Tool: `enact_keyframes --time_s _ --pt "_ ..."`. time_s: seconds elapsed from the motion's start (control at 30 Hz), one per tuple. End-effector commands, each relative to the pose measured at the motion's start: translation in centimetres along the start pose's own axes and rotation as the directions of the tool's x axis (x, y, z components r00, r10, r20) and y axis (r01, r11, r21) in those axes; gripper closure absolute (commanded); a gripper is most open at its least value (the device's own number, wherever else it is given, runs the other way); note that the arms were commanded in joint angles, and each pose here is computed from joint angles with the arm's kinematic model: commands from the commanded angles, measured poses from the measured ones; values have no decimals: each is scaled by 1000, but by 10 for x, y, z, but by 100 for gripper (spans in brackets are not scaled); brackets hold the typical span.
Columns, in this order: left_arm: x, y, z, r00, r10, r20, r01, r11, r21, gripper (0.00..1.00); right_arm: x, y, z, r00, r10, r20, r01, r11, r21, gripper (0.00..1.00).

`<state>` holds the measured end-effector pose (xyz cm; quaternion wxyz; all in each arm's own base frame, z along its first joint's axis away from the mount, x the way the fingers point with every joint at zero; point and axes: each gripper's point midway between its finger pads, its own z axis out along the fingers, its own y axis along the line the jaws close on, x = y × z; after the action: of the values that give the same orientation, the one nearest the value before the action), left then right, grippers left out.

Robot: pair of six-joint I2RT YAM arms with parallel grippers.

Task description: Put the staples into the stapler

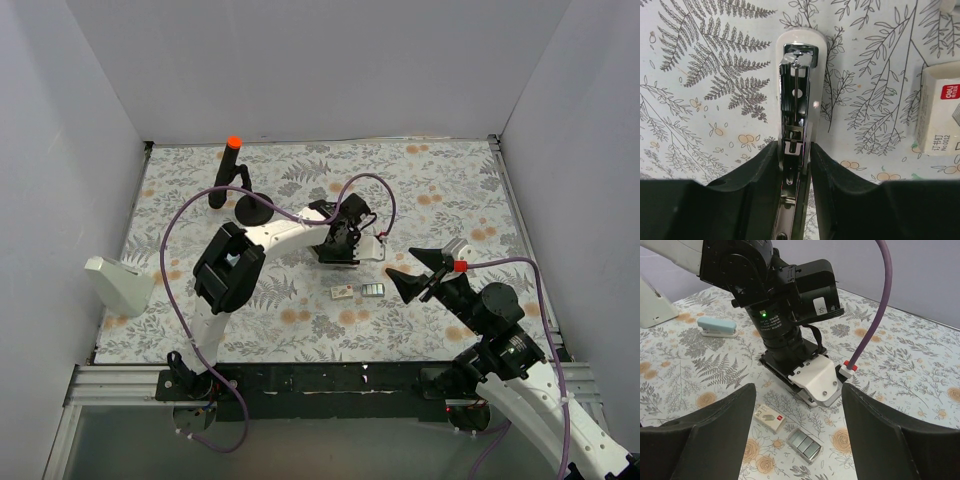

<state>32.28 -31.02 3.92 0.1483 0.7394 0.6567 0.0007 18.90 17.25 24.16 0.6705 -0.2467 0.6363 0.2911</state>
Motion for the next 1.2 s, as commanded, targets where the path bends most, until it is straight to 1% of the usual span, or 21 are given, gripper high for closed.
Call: enact_keyframes --time_s 0.0,0.03,0.2,0.27,0.33,0.43,0.47,0.5,0.57,0.6,0.67,0.7,0.73,0.8,0.83,0.9,0.93,1.0,1.03,1.1,1.17 --pt "-12 22 -27 999 -2 40 6 994 -106 65 -10 2 0 999 1 44 -1 1000 -9 22" --pt "-14 23 -30 999 -4 46 10 994 -113 64 -10 2 0 999 1 44 -1 1000 -11 22" --pt "-24 35 -45 995 -11 100 28 984 -175 34 -8 4 0 999 3 40 -3 1000 -18 22" --pt "-29 41 -55 991 -30 131 56 978 -201 31 -10 4 -1 999 4 43 -4 1000 -19 22" --pt "-37 48 -67 982 -50 181 91 969 -228 22 -12 4 -2 999 2 49 -1 1000 -20 22" --pt "-49 65 -105 942 -105 319 201 937 -285 13 -14 4 -2 999 0 54 1 1000 -20 22" --pt "-56 68 -132 907 -124 403 258 919 -297 11 -13 4 -2 999 -2 52 3 1000 -20 22" --pt "-57 72 -140 886 -125 447 286 905 -315 9 -14 4 -2 999 -2 52 3 1000 -20 23" --pt "-51 76 -162 853 -142 503 347 874 -341 6 -15 5 -2 998 -5 55 7 1000 -26 22" --pt "-52 81 -194 807 -142 573 407 837 -365 5 -15 5 -2 998 -2 55 4 1000 -27 22" --pt "-36 80 -204 768 -201 608 488 799 -352 4 -15 6 -3 998 -4 56 5 1000 -28 22" --pt "-31 78 -226 709 -244 662 563 760 -324 4 -15 5 -3 998 -6 58 7 1000 -27 22" --pt "-15 81 -229 679 -291 674 615 726 -307 5 -15 6 -3 998 -6 58 7 999 -31 23" --pt "12 85 -244 615 -360 701 717 625 -309 5 -16 7 -2 998 -6 59 8 999 -34 22" --pt "31 86 -261 554 -389 736 778 556 -292 5 -16 7 -2 998 -6 60 8 999 -37 22" --pt "63 76 -250 519 -462 719 831 470 -298 3 -16 8 -2 998 -9 62 12 999 -40 22" --pt "89 74 -257 486 -491 723 866 380 -324 2 -16 9 -2 998 -7 58 10 999 -46 22" --pt "124 60 -238 451 -577 681 893 287 -348 2 -15 9 -2 998 -7 58 10 999 -48 22" --pt "147 57 -239 380 -615 691 922 195 -334 2 -15 10 -2 998 -6 56 9 999 -54 22" --pt "177 42 -221 303 -680 667 942 107 -318 2 -14 11 -2 998 -6 55 9 998 -59 22" --pt "210 36 -220 161 -699 696 960 -52 -273 2 -15 12 -1 998 -6 56 9 998 -66 22"
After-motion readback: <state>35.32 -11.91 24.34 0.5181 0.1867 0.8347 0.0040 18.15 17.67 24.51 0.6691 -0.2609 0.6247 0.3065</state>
